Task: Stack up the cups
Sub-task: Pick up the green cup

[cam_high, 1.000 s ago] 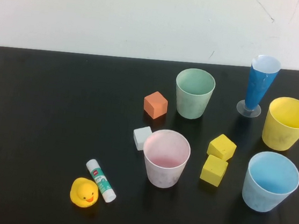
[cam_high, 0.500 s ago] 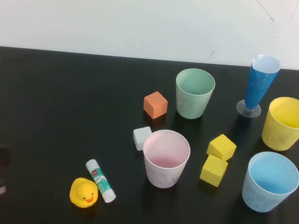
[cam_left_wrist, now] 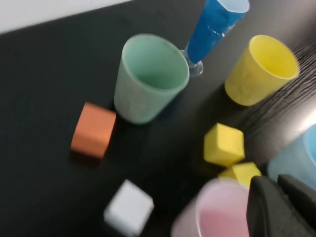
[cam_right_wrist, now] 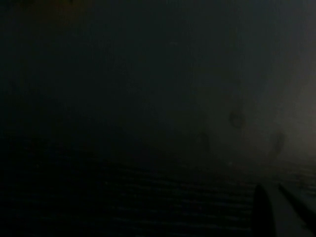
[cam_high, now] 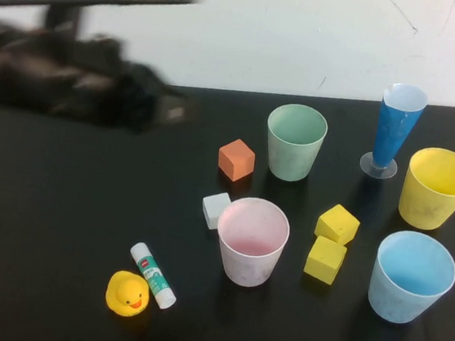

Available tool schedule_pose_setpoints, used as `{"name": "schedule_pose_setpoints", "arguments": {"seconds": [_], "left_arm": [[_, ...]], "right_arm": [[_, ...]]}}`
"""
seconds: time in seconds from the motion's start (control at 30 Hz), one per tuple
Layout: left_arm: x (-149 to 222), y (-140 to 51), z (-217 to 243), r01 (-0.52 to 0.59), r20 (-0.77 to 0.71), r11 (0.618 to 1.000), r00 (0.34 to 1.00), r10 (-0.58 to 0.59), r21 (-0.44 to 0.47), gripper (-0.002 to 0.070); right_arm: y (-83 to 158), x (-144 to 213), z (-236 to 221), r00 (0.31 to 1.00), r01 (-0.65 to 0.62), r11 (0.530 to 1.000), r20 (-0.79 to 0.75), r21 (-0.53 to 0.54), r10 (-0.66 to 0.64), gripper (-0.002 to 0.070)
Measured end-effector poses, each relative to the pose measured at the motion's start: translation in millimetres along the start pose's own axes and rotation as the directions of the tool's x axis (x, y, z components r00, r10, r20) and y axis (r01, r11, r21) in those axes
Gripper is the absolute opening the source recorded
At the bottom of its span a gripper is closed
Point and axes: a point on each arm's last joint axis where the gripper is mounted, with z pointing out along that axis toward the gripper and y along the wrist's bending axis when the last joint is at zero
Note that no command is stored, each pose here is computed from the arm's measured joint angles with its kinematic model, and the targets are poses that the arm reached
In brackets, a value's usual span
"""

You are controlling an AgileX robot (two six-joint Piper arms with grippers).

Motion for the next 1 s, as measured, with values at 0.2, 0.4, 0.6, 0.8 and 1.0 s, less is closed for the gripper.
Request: {"name": "schedule_pose_setpoints", "arguments": {"seconds": [0.2, 0.4, 0.6, 0.8, 1.0], "left_arm": [[-30, 12.8, 80, -0.054, -0.128, 0.998, 0.990, 0.051, -0.019, 0.0034], [-41, 35.5, 139, -0.004, -0.231, 1.000, 0.973, 0.002, -0.008, 0.0357], [-59, 51.4, 172, 0.022, -0.199, 1.000, 0.980, -0.024, -0.010, 0.0551], [-61, 67.7, 198, -0.013, -0.182, 0.999, 0.983, 0.005, -0.038, 0.0548], [-47, 82.5, 216, -0.034, -0.240, 0.997, 0.971, 0.017, -0.067, 0.0421]], "right_arm": [[3, -2, 3, 0.999, -0.022, 1.000, 0.050, -0.015, 0.023, -0.0003], [12, -5, 3, 0.994, -0.060, 0.991, 0.085, -0.122, 0.071, -0.0003], [28, -11, -1, 0.987, 0.070, 0.964, 0.160, -0.256, -0.029, -0.0003], [32, -12, -2, 0.978, 0.140, 0.949, 0.189, -0.281, -0.088, -0.0003], [32, -12, -2, 0.976, 0.148, 0.950, 0.197, -0.277, -0.095, -0.0003]]}}
